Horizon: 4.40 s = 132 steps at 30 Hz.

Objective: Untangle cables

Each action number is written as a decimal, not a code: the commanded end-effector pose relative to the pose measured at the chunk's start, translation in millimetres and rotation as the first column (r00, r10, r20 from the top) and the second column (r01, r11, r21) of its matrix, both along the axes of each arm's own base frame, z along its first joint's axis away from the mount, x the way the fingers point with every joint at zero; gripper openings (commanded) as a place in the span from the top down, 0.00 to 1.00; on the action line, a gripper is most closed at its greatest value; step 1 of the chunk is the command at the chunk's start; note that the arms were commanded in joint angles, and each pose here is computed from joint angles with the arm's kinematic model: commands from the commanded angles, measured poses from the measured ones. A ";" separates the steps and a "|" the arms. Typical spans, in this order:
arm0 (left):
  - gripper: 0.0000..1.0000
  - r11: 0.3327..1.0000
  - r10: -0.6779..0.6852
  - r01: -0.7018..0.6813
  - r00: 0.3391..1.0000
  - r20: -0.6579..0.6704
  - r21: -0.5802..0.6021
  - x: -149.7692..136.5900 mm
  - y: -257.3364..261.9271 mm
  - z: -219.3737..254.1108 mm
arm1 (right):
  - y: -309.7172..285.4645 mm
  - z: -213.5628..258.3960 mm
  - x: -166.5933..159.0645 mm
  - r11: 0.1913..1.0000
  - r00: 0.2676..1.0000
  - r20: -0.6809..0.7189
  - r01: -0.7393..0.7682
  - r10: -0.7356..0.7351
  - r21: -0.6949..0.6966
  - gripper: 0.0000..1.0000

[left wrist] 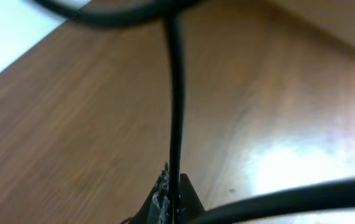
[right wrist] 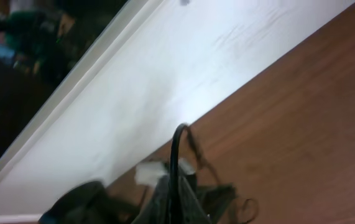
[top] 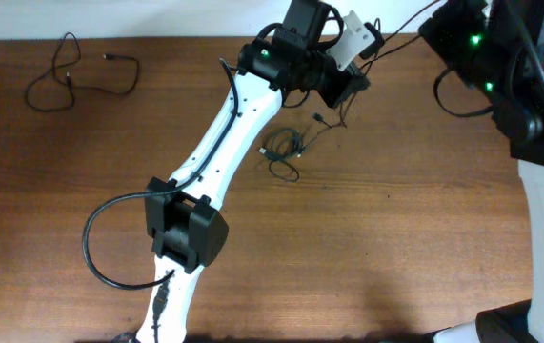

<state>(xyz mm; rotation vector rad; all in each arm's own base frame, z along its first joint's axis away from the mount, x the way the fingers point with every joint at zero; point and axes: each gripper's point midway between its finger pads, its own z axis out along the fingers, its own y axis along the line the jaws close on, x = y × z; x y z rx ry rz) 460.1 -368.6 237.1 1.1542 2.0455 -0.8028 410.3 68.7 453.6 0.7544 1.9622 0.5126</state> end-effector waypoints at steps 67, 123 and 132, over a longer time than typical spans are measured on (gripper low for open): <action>1.00 0.758 -0.340 0.315 0.938 0.067 -0.572 -41.8 -3.0 175.7 | -94.5 -152.4 7.4 0.998 0.836 -0.546 0.030 -0.051 -0.046 0.01; 1.00 0.875 0.228 -0.265 0.964 -0.139 -0.404 50.9 37.1 119.3 | 7.4 -106.2 2.7 0.854 0.797 -0.306 -0.490 0.521 0.175 0.96; 1.00 0.849 -0.019 -0.003 0.999 -0.038 -0.528 20.0 19.9 156.8 | -74.1 -142.4 -51.0 0.807 0.714 -0.649 -0.531 0.261 -0.260 0.96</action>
